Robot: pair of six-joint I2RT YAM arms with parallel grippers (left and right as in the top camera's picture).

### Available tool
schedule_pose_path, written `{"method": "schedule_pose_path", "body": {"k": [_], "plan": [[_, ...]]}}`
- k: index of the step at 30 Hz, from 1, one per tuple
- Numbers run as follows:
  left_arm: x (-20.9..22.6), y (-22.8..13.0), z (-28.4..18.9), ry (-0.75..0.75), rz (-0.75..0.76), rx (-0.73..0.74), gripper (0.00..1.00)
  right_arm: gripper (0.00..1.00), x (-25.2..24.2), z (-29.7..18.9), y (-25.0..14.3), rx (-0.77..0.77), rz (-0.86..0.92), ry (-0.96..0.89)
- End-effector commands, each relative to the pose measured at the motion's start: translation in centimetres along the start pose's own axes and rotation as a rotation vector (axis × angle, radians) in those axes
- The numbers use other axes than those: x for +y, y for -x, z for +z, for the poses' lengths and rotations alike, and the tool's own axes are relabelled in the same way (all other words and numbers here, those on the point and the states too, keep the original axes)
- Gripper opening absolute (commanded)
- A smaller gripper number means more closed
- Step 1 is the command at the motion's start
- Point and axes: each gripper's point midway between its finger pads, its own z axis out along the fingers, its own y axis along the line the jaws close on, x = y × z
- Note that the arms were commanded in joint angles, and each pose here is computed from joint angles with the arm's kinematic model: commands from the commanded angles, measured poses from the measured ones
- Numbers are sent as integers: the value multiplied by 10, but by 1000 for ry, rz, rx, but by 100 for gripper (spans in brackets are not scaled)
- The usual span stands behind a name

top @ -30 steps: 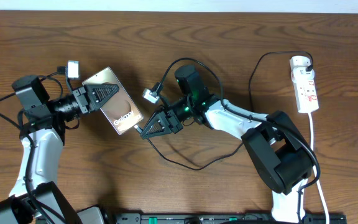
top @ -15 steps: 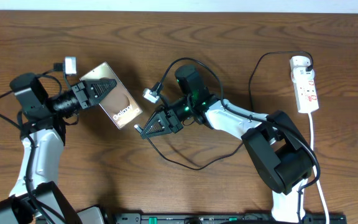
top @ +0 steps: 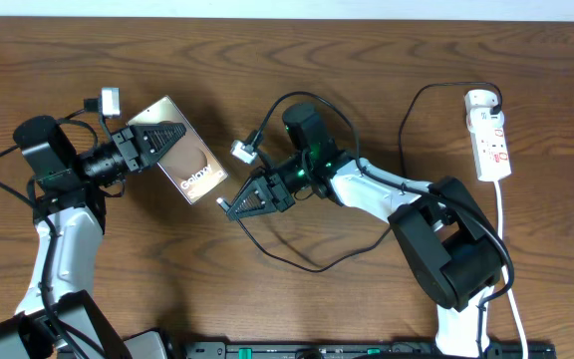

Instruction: Plug charger to phone and switch on socket

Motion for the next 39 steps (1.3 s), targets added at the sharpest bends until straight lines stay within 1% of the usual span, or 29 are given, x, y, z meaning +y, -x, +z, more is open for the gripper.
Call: {"method": "schedule_pose_path", "body": {"k": [1,14,26,39], "plan": [[-9,-3,3,-32,9,30,7,1,2,-5,4,-5,6,6],[-9,-6,12,-25,33,38,7,1,-4,-7,13,-37,92,-41],[-10,-5,12,-26,63,36,8,1,6,-7,12,-9,29,5],[-12,-5,12,-35,74,41,7,1,6,-7,12,-10,25,5]]}}
